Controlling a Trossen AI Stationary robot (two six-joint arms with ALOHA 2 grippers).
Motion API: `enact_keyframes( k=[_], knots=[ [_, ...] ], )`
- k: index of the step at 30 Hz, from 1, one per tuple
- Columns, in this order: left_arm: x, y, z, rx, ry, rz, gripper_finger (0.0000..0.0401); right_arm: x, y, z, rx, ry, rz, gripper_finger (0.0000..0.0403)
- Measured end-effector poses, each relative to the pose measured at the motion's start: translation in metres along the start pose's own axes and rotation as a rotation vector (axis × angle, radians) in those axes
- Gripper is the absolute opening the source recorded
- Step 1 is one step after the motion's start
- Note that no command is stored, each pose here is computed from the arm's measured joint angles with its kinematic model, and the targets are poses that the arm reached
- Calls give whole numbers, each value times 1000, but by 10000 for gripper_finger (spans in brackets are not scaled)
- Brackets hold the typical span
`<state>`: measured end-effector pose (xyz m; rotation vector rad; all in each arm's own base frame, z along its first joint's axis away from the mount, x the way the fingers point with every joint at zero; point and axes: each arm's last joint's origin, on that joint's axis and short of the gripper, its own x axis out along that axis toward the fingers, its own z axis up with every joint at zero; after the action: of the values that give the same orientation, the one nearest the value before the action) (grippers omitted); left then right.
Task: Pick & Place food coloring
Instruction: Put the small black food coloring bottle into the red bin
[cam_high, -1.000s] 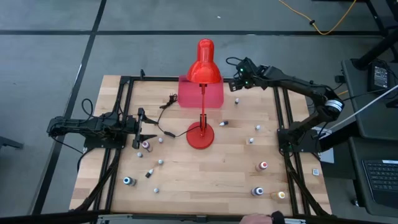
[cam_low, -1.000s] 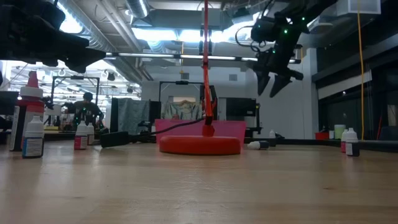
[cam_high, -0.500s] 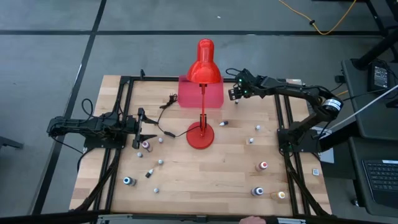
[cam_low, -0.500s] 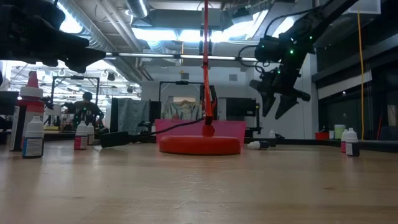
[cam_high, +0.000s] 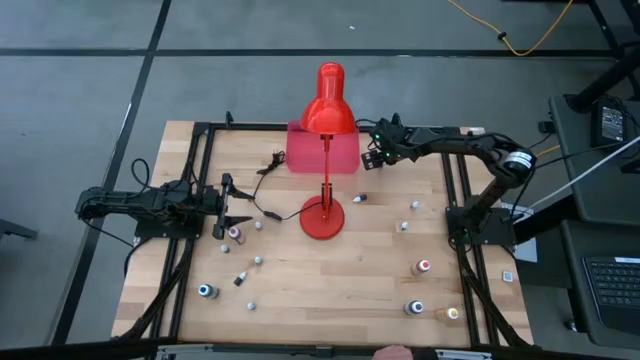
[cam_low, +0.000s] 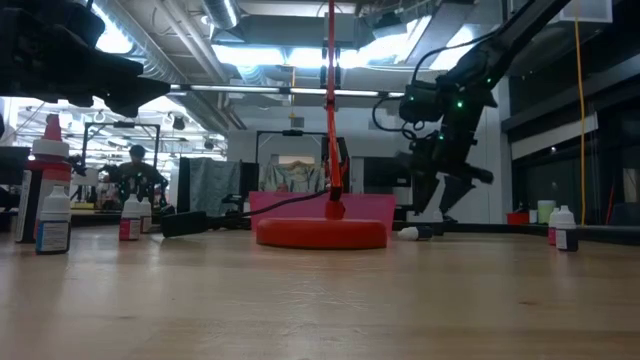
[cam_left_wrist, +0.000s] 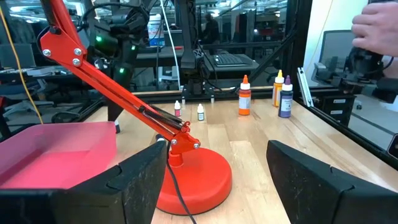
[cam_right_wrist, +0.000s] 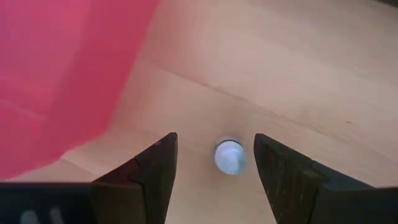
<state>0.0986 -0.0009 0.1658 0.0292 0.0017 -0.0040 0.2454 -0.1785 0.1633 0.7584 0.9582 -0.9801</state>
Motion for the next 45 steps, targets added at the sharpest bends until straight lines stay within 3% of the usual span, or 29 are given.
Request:
enact_keyframes(
  k=[10,26,35,41,45],
  knots=[
    [0,0,0,0,0,0,272,1,-2,-3,-22,33,-17,208],
    [0,0,0,0,0,0,273,5,-1,-3,-50,33,-21,76],
    [0,0,0,0,0,0,271,2,0,-2,-51,19,0,58],
    [0,0,0,0,0,1,274,-26,1,0,-86,-32,63,57],
    [0,0,0,0,0,0,272,-54,2,6,-178,-67,76,57]
  ],
)
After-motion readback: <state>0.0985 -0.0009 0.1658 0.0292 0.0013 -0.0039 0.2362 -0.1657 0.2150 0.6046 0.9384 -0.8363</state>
